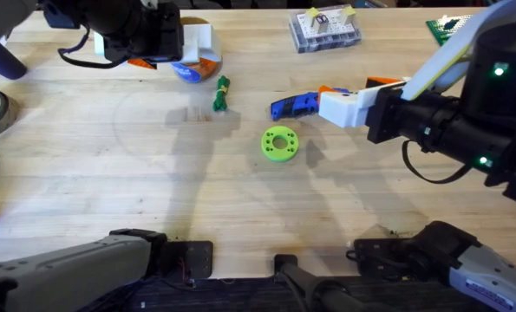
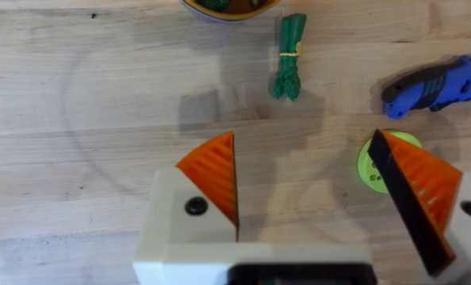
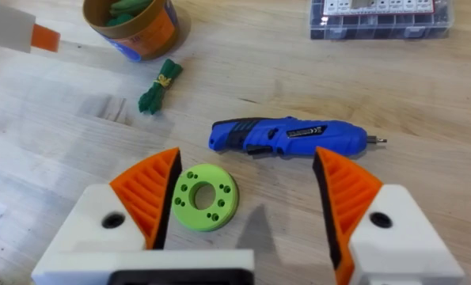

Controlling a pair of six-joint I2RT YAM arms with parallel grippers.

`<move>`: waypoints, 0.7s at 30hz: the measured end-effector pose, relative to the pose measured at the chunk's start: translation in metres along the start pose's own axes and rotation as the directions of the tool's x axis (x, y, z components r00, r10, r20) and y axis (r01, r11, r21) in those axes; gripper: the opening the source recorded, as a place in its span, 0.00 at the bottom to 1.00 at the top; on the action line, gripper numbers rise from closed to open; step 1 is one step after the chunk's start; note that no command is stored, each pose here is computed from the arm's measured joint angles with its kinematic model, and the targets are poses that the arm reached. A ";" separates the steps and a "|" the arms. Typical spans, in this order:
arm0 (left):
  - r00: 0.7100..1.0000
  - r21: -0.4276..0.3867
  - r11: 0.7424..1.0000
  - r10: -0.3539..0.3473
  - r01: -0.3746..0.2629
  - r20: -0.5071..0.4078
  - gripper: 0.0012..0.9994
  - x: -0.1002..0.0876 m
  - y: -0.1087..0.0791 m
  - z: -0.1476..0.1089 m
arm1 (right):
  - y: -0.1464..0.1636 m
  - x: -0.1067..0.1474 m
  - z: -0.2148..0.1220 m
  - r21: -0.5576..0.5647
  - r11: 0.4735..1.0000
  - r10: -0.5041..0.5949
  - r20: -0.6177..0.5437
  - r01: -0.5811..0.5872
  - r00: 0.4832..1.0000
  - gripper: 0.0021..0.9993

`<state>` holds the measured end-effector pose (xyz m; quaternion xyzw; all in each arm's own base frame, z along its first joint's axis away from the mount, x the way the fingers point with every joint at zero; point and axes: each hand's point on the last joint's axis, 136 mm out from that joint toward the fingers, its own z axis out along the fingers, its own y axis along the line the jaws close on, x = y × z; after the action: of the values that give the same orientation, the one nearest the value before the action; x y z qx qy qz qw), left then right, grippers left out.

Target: Pick up the gripper from the table and insert it into the empty holder that is missing its gripper. Then pick up a screw, insert it into the mounting hole, and use the screwdriver to tighten it. Finally, clean up the table by picking up the vegetable and placing it into the bucket.

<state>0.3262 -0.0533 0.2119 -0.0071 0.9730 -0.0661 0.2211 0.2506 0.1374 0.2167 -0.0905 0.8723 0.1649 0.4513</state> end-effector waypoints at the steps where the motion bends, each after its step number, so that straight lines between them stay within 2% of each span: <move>1: 1.000 -0.001 1.000 -0.001 0.001 -0.005 0.98 0.001 0.000 0.001 | 0.000 0.001 0.000 0.001 1.000 0.000 -0.004 0.000 1.000 0.97; 6: 1.000 -0.004 1.000 -0.003 0.002 -0.028 0.98 0.004 0.001 0.006 | -0.001 0.002 0.000 0.004 1.000 0.000 -0.009 0.000 1.000 0.97; 12: 0.999 -0.005 1.000 -0.003 0.003 -0.037 0.98 -0.002 0.001 0.020 | -0.001 0.002 0.000 0.004 1.000 0.000 -0.010 0.000 1.000 0.97; 17: 0.994 -0.009 1.000 0.005 -0.006 -0.109 0.92 0.000 -0.003 0.055 | -0.001 0.002 0.000 0.004 1.000 0.000 -0.009 0.000 1.000 0.97; 21: 0.986 0.011 0.998 0.056 -0.055 -0.154 0.90 0.001 -0.023 0.096 | -0.001 0.003 0.000 0.004 1.000 0.000 -0.010 0.000 1.000 0.97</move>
<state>0.3667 -0.0878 0.1289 0.0257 0.9868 -0.0634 0.1468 0.2496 0.1364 0.2144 -0.0904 0.8748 0.1628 0.4473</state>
